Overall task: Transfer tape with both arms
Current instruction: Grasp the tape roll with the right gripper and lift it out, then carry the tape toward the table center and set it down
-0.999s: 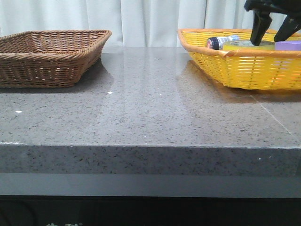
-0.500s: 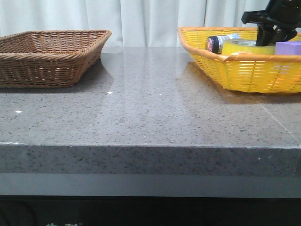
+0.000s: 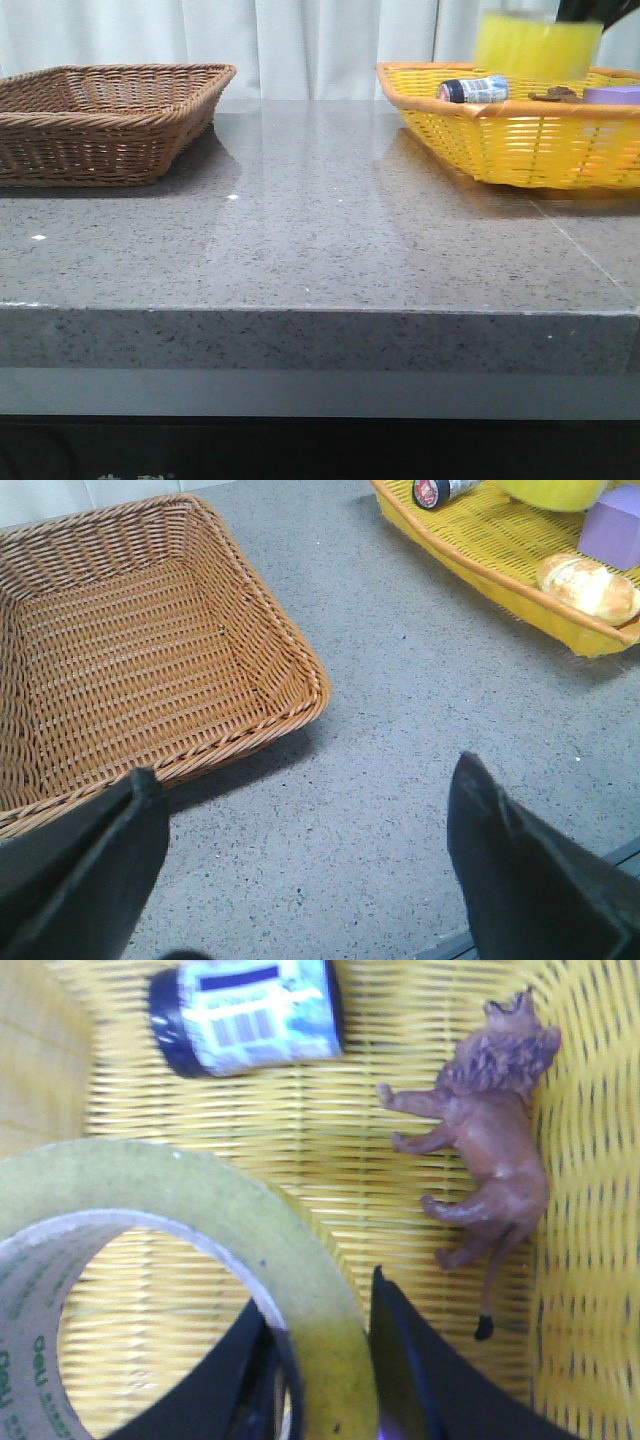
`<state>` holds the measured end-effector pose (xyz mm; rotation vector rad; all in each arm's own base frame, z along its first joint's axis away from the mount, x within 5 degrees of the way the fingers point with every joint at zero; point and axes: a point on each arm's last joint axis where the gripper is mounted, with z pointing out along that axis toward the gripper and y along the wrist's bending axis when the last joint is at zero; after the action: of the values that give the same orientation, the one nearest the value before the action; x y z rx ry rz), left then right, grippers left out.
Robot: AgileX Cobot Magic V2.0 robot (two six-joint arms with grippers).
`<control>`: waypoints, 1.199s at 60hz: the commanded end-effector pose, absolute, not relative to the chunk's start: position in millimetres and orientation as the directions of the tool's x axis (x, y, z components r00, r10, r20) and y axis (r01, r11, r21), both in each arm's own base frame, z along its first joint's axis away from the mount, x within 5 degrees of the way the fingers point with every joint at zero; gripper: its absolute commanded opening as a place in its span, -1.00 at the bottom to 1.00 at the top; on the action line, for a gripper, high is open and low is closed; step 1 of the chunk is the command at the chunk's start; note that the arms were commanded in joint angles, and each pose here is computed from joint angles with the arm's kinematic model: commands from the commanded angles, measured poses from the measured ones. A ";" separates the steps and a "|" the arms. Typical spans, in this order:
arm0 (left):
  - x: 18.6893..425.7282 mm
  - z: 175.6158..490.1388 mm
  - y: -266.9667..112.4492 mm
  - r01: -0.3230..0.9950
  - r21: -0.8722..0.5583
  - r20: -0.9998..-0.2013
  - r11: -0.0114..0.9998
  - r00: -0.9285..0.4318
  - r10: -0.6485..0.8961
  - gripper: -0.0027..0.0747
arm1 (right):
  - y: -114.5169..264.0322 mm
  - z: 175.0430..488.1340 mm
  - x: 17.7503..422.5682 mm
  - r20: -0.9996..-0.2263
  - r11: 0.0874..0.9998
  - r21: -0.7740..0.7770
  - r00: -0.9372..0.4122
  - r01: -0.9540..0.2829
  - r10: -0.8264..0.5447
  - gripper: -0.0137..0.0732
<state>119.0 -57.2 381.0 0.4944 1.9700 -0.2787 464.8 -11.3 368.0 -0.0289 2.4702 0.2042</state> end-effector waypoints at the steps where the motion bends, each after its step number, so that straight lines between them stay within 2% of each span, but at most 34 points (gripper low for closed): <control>1: 120.4 397.8 -59.1 0.461 0.013 -0.942 0.887 -0.292 0.166 0.53 | -5.7 438.1 428.5 -0.750 0.980 0.158 -0.660 -0.122 0.038 -0.44; 20: 120.4 397.8 -59.1 0.461 0.013 -0.942 0.887 -0.292 0.166 0.53 | 49.2 488.4 374.7 -0.798 0.948 0.117 -0.596 -0.297 -0.088 -0.44; 35: 120.4 397.8 -59.1 0.461 0.013 -0.942 0.887 -0.292 0.166 0.53 | 118.4 484.9 356.7 -0.778 0.869 0.107 -0.585 -0.483 -0.230 -0.44; 48: 120.4 397.8 -59.1 0.461 0.013 -0.942 0.887 -0.292 0.166 0.53 | 167.9 458.5 351.5 -0.737 0.792 0.072 -0.568 -0.606 -0.367 -0.44; 72: 120.4 397.8 -59.1 0.461 0.013 -0.942 0.887 -0.292 0.166 0.53 | 214.0 389.2 370.7 -0.614 0.752 0.090 -0.631 -0.653 -0.474 -0.44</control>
<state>119.0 -57.2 381.0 0.4942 1.9694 -0.2787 380.8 213.3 359.4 -0.8605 2.4901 0.3753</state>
